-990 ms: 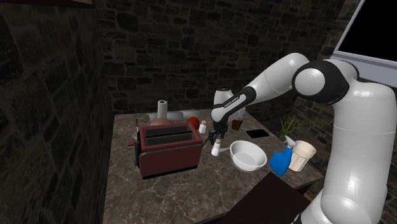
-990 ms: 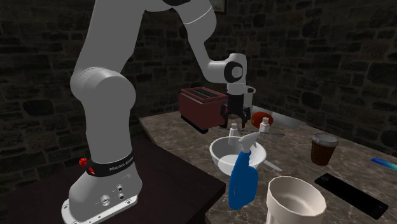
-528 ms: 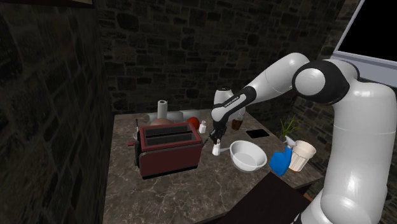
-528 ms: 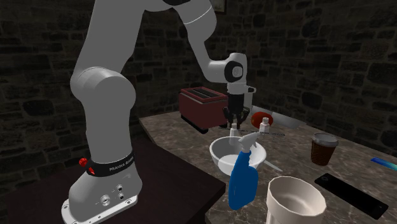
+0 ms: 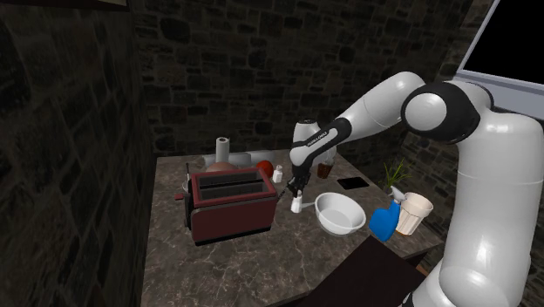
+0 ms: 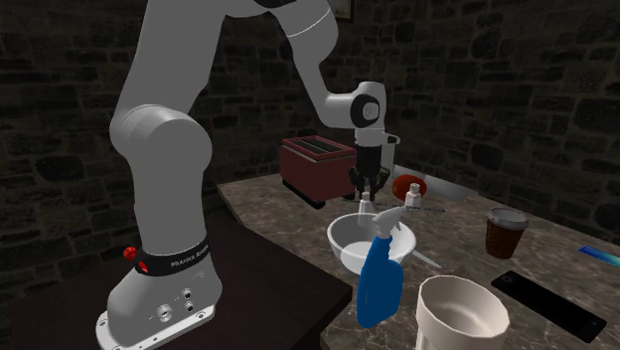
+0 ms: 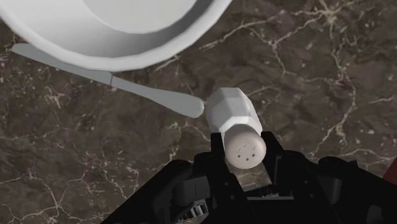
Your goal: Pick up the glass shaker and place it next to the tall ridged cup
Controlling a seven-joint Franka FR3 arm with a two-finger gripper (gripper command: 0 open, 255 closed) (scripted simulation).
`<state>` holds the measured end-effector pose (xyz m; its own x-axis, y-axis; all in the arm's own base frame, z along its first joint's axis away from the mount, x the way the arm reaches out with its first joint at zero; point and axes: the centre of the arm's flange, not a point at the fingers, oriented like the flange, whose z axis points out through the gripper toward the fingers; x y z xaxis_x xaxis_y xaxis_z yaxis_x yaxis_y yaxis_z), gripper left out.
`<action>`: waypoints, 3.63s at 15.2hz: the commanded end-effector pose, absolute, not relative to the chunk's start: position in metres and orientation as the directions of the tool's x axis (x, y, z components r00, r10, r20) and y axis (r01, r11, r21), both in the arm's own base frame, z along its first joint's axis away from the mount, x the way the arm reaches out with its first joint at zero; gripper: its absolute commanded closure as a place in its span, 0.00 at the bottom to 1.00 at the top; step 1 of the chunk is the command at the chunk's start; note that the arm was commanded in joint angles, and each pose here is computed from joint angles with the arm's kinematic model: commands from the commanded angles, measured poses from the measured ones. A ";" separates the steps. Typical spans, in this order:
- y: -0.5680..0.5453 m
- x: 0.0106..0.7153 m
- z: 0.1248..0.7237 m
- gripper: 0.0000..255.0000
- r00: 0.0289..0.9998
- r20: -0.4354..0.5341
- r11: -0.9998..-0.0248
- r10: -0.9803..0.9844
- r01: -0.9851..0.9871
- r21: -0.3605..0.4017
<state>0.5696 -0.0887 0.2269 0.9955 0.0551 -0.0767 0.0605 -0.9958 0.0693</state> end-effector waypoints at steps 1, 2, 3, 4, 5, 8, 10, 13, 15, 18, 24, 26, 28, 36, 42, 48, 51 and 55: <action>-0.088 0.568 0.233 1.00 0.995 -0.080 -0.996 0.056 0.062 0.068; -0.088 0.568 0.238 1.00 0.995 -0.080 -0.996 0.056 0.062 0.068; -0.088 0.569 0.243 1.00 0.995 -0.080 -0.996 0.056 0.062 0.068; -0.088 0.569 0.249 1.00 0.995 -0.080 -0.996 0.056 0.062 0.068; -0.088 0.569 0.254 1.00 0.995 -0.080 -0.996 0.056 0.062 0.068; -0.088 0.569 0.270 1.00 0.995 -0.080 -0.996 0.056 0.062 0.068; -0.088 0.569 0.280 1.00 0.995 -0.080 -0.996 0.056 0.062 0.068; -0.088 0.569 0.296 1.00 0.995 -0.080 -0.996 0.056 0.062 0.068; -0.088 0.569 0.307 1.00 0.995 -0.080 -0.996 0.056 0.062 0.068; -0.088 0.569 0.322 1.00 0.995 -0.080 -0.996 0.056 0.062 0.068; -0.088 0.569 0.354 1.00 0.995 -0.080 -0.996 0.056 0.062 0.068; -0.088 0.569 0.365 1.00 0.995 -0.080 -0.996 0.056 0.062 0.068; -0.088 0.569 0.375 1.00 0.995 -0.080 -0.996 0.056 0.062 0.068; -0.088 0.569 0.418 1.00 0.995 -0.080 -0.996 0.056 0.062 0.068; -0.088 0.569 0.449 1.00 0.995 -0.080 -0.996 0.056 0.062 0.068; -0.106 0.550 0.467 1.00 0.995 -0.080 -0.996 0.056 0.062 0.068; -0.134 0.522 0.467 1.00 0.995 -0.080 -0.996 0.056 0.062 0.068; -0.171 0.484 0.467 1.00 0.995 -0.080 -0.996 0.056 0.062 0.068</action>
<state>0.4943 -0.1616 0.4699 0.9952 0.0549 -0.0806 0.0605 -0.9958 0.0685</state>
